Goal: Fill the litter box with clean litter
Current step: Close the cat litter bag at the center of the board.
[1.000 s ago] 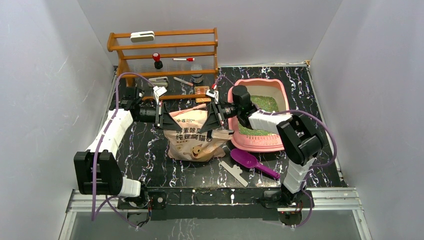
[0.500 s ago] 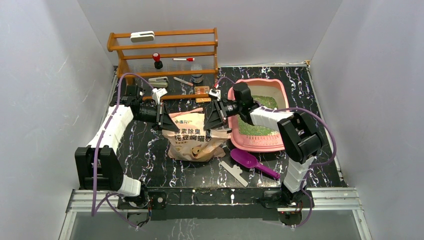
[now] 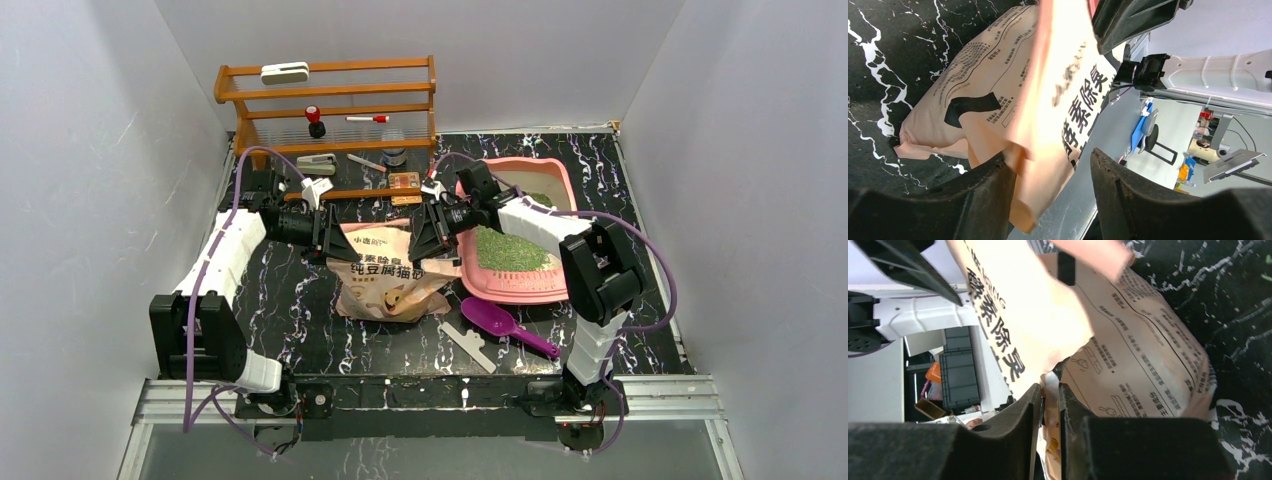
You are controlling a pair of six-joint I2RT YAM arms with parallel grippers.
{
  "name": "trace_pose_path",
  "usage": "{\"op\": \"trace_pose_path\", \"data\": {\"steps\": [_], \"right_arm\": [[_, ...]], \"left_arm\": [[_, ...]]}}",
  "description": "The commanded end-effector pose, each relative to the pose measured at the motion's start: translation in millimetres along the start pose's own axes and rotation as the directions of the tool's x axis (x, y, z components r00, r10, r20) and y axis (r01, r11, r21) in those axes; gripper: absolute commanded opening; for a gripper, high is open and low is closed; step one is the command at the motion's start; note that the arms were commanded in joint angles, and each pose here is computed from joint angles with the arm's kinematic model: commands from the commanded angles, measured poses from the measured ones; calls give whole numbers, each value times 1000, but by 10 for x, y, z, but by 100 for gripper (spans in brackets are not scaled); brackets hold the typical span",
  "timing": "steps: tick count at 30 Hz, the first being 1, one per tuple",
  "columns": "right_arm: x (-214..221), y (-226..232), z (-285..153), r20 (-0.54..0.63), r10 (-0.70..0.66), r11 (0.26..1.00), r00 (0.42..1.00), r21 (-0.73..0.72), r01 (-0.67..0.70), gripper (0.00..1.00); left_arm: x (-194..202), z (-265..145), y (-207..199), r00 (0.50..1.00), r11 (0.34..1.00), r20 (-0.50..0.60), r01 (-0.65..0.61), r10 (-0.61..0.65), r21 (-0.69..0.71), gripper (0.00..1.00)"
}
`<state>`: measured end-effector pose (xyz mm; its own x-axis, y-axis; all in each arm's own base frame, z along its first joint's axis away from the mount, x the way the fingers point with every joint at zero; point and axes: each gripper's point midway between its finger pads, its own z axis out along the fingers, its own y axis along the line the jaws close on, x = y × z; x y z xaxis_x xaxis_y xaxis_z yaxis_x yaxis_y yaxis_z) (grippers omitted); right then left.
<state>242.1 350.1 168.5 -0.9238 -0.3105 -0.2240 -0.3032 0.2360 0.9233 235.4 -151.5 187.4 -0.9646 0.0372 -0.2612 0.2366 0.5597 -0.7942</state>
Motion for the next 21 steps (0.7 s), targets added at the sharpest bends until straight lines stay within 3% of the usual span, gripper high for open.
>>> {"op": "trace_pose_path", "data": {"steps": [1,5,10,14,17,21], "right_arm": [[-3,-86,-44,4,-48,991,999,123,47,30],[-61,-159,-132,24,-115,965,993,240,106,45],[-316,-97,-418,126,-375,856,918,429,290,59],[-488,107,-744,192,-615,705,765,567,426,63],[-502,334,-947,199,-767,579,610,623,526,64],[-297,698,-991,178,-918,390,355,573,721,68]], "left_arm": [[-54,-54,-55,1000,1000,9,-4,4,-12,56],[-41,-48,7,1000,999,2,6,-6,-40,55],[-1,-58,55,1000,997,-7,18,-19,-74,54],[8,-79,97,1000,994,0,8,-9,-110,53],[17,-75,107,1000,994,-1,10,-10,-113,53],[10,-82,94,999,993,9,32,-31,-117,53]]}}
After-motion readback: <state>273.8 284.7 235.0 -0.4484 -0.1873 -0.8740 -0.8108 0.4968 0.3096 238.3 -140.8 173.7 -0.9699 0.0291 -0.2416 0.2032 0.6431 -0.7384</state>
